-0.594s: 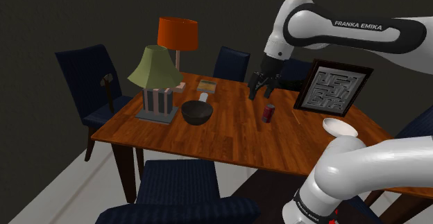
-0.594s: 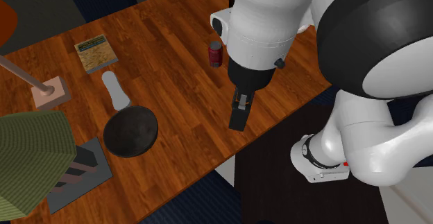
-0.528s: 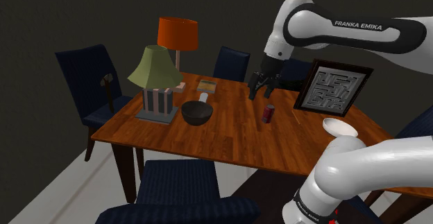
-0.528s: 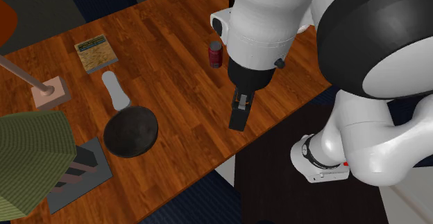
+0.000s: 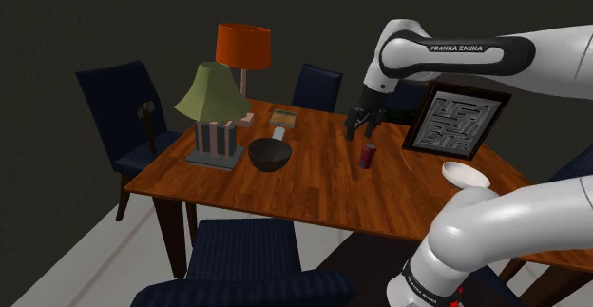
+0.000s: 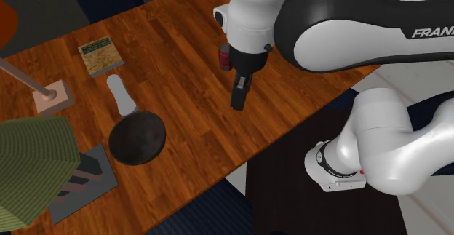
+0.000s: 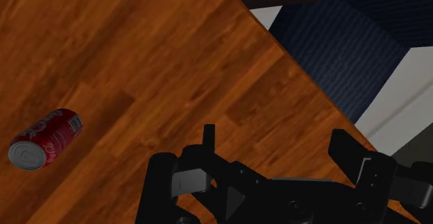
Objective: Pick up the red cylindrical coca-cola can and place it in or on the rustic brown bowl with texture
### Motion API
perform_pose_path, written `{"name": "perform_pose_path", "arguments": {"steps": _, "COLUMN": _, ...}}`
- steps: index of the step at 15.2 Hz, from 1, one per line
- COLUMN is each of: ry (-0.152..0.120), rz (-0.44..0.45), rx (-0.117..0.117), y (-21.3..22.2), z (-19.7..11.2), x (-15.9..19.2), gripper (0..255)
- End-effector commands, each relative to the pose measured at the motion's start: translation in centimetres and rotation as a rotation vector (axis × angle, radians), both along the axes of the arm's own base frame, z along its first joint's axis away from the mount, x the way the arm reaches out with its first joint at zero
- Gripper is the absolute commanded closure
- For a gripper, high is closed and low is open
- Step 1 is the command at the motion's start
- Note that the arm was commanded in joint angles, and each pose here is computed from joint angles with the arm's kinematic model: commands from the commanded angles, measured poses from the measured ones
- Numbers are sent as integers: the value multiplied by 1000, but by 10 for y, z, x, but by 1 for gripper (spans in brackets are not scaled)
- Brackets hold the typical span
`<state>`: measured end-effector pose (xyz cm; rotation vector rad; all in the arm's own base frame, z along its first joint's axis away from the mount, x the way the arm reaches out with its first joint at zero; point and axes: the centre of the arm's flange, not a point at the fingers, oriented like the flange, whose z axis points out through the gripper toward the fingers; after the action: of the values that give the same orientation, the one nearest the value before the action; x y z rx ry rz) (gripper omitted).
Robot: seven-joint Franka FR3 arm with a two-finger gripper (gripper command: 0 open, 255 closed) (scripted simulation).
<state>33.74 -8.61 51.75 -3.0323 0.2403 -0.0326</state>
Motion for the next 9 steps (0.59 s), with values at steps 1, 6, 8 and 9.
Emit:
{"name": "perform_pose_path", "arguments": {"steps": 1, "ry": 2, "rz": 3, "rx": -8, "y": -22, "z": -11, "x": 5, "gripper": 0}}
{"name": "perform_pose_path", "arguments": {"steps": 6, "ry": 7, "rz": 5, "rx": -23, "y": -76, "z": -42, "x": 21, "gripper": 0}}
{"name": "perform_pose_path", "arguments": {"steps": 8, "ry": 9, "rz": 6, "rx": -29, "y": -98, "z": -54, "x": 27, "gripper": 0}}
{"name": "perform_pose_path", "arguments": {"steps": 9, "ry": 10, "rz": 7, "rx": -32, "y": -109, "z": -60, "x": 30, "gripper": 0}}
